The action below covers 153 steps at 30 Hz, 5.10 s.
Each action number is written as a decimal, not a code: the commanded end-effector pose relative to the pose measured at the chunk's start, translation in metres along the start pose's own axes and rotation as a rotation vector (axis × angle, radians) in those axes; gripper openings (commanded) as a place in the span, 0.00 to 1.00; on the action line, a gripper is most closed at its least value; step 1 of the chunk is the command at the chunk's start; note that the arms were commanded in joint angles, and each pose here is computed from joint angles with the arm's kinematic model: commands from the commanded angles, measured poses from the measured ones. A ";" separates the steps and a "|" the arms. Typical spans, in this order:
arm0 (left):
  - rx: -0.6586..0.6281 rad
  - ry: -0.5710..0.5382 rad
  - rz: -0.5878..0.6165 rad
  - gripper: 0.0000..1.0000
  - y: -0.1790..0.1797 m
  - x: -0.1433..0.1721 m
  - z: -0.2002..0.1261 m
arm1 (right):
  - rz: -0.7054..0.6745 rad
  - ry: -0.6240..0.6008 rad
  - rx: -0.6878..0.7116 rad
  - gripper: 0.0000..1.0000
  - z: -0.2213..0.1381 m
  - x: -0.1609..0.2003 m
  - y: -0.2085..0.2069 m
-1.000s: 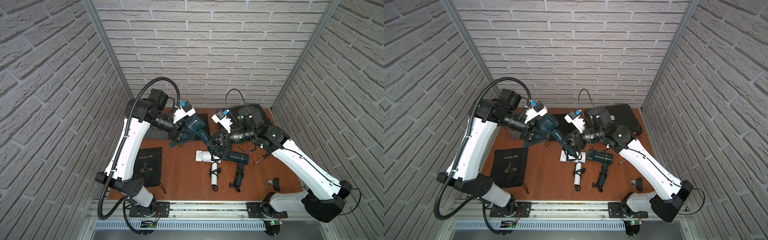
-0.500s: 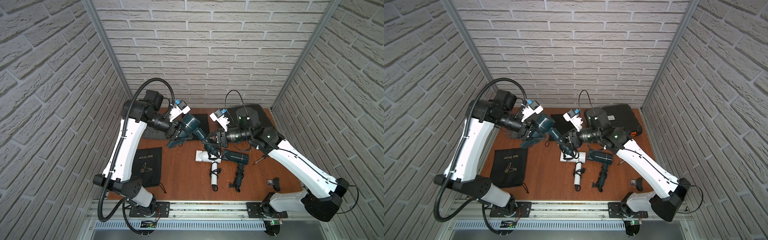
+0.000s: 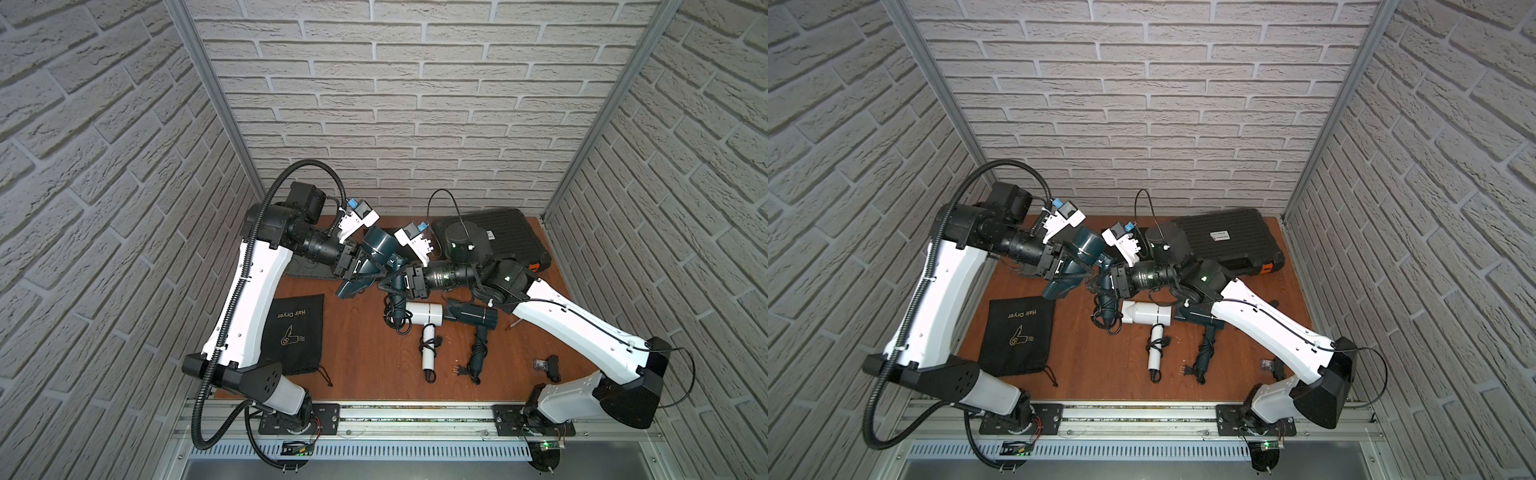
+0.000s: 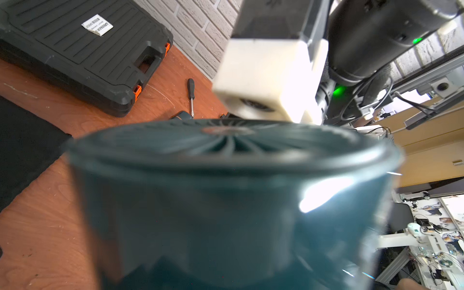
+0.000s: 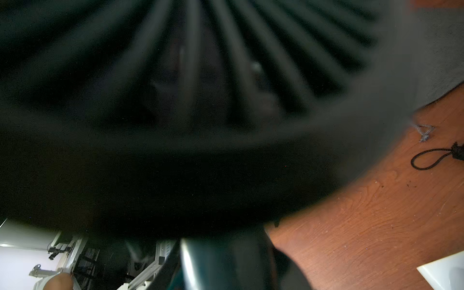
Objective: Pack away hair dryers
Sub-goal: Fold the hair dryer, then adjust the hair dryer.
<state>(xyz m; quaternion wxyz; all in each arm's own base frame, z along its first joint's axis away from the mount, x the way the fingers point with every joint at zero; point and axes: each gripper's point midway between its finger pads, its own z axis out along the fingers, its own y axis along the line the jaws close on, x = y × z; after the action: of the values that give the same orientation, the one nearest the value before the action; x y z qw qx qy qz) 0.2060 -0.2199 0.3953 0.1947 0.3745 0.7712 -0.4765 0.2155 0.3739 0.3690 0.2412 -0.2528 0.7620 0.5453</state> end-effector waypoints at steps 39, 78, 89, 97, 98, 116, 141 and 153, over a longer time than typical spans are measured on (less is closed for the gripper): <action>0.130 -0.150 0.167 0.00 -0.023 -0.022 -0.006 | -0.074 -0.119 0.210 0.46 -0.056 0.024 -0.005; 0.221 -0.193 0.023 0.00 -0.017 -0.010 0.005 | -0.137 -0.205 -0.077 0.08 -0.032 -0.020 0.048; 0.136 -0.222 0.079 0.00 -0.015 -0.022 -0.009 | 0.003 -0.166 0.283 0.52 -0.053 0.014 -0.026; 0.150 -0.260 0.037 0.00 -0.009 -0.040 -0.016 | -0.002 -0.333 0.182 0.74 -0.083 0.009 -0.006; 0.154 -0.265 0.025 0.00 -0.007 -0.042 -0.016 | -0.009 -0.355 0.164 0.75 -0.085 0.005 -0.001; 0.164 -0.282 -0.013 0.00 -0.001 -0.047 -0.018 | -0.035 -0.385 0.041 0.68 -0.045 -0.043 0.017; 0.197 -0.297 -0.021 0.00 -0.006 -0.050 -0.021 | 0.028 -0.413 0.008 0.44 -0.018 -0.053 0.000; 0.210 -0.300 -0.031 0.00 -0.007 -0.046 -0.020 | 0.046 -0.429 -0.006 0.09 -0.011 -0.057 -0.004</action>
<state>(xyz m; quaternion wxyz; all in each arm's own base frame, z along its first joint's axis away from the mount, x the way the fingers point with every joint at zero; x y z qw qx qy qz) 0.2472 -0.2227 0.4222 0.2526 0.2857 0.7119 -0.5897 0.2555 0.3674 0.3941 0.3653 -0.1154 0.7196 0.5792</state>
